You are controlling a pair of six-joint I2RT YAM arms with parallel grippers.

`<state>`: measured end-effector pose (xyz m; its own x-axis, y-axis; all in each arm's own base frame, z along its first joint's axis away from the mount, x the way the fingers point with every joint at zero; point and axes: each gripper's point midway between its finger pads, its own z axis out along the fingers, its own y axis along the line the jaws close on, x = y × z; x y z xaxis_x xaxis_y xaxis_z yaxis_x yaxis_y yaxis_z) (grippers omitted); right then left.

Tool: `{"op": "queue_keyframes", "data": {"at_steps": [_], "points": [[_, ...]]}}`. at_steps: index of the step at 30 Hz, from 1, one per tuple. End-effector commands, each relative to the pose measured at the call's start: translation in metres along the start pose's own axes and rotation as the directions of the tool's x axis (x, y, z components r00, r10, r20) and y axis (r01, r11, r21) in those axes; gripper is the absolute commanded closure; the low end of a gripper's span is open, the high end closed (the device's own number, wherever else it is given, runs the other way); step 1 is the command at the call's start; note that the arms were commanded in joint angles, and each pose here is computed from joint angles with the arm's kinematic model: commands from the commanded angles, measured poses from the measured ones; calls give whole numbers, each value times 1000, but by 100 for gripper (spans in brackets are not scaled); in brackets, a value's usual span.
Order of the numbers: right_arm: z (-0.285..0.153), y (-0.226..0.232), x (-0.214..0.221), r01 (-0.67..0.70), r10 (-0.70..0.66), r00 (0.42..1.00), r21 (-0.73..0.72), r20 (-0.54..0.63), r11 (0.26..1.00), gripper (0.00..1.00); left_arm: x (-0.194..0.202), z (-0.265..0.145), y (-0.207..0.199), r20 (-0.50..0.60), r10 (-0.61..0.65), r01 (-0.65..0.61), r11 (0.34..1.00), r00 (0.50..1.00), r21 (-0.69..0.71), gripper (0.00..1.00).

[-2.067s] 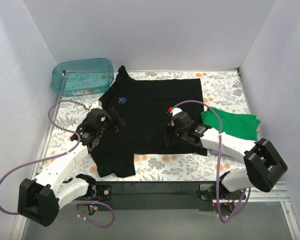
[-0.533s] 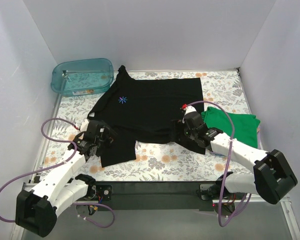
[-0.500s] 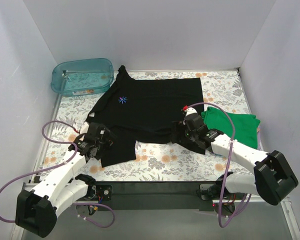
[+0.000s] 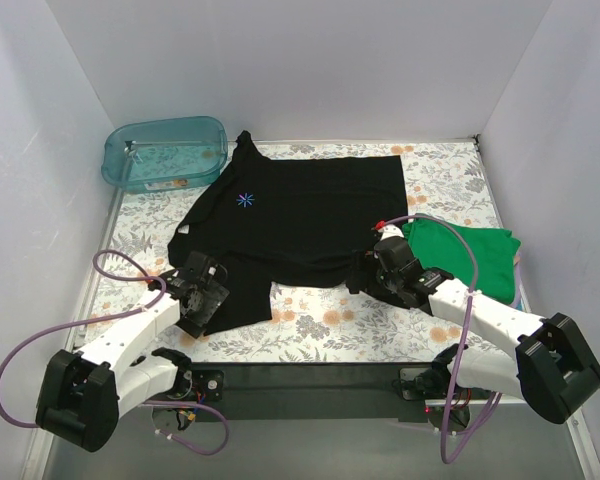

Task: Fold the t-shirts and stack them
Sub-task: Flatten the tshirt out

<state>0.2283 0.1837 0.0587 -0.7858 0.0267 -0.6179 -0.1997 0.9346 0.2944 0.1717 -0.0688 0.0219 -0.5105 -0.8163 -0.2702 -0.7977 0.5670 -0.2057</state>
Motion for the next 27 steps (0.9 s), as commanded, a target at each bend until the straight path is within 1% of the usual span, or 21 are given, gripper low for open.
{"op": "queue_keyframes", "data": {"at_steps": [1, 2, 3, 4, 5, 7, 8, 10, 14, 16, 20, 21, 22, 23, 24, 25, 26, 27], "points": [[0, -4, -5, -15, 14, 999, 21, 34, 1000, 2, 14, 11, 25, -36, -6, 3, 996, 999, -85, 22], [0, -5, -5, -17, 16, 999, 23, 32, 1000, 2, 13, 11, 25, -35, -6, 4, 997, 999, -78, 33], [0, -5, -4, -20, 19, 999, 25, 32, 999, 2, 14, 9, 24, -38, -8, 5, 997, 999, -72, 37], [0, -5, -4, -22, 21, 999, 24, 31, 999, 2, 15, 7, 21, -44, -9, 7, 999, 999, -49, 47], [1, -5, -4, -23, 22, 999, 24, 30, 999, 2, 16, 6, 21, -49, -8, 6, 999, 999, -42, 61], [1, -7, -2, -24, 23, 999, 32, 27, 999, 2, 17, 4, 19, -53, -2, 1, 1000, 999, -21, 76], [2, -9, -1, -29, 28, 999, 35, 27, 999, 1, 18, 6, 20, -53, -2, 1, 1000, 999, -23, 87], [1, -9, 1, -31, 30, 999, 37, 25, 999, 2, 18, 6, 20, -56, 5, -6, 1000, 998, -26, 100], [-1, -9, 3, -40, 39, 999, 28, 25, 999, 2, 21, 3, 18, -74, 29, -32, 999, 997, -39, 100], [-7, -6, 1, -37, 37, 999, 9, 33, 999, 2, 20, -5, 10, -75, 30, -30, 1000, 997, -5, 100], [-23, -6, 1, -23, 24, 998, -14, 54, 1000, 2, 13, -39, -18, -67, 50, -39, 985, 996, 166, 100], [-30, -5, -3, -30, 32, 996, -29, 84, 999, 1, 9, -54, -27, -55, 38, -24, 970, 998, 242, 100], [-34, -7, -5, -40, 43, 994, -24, 100, 999, 2, 6, -65, -34, -49, 32, -17, 958, 998, 286, 100], [-36, -12, 2, -48, 49, 994, -11, 93, 999, 2, 4, -73, -35, -47, 23, -7, 949, 999, 316, 100], [-43, -13, -3, -75, 77, 989, -15, 129, 997, 2, 3, -83, -38, -43, 14, 2, 931, 999, 364, 100], [-46, -15, -1, -92, 92, 986, -10, 136, 996, 2, 1, -89, -39, -38, 8, 8, 922, 999, 386, 100], [-47, -20, 4, -104, 103, 986, 5, 133, 995, 2, 1, -91, -34, -36, 1, 13, 925, 999, 379, 100], [-53, -22, 2, -126, 123, 980, 3, 157, 992, 2, 0, -96, -33, -34, -8, 21, 917, 999, 399, 100]]}}
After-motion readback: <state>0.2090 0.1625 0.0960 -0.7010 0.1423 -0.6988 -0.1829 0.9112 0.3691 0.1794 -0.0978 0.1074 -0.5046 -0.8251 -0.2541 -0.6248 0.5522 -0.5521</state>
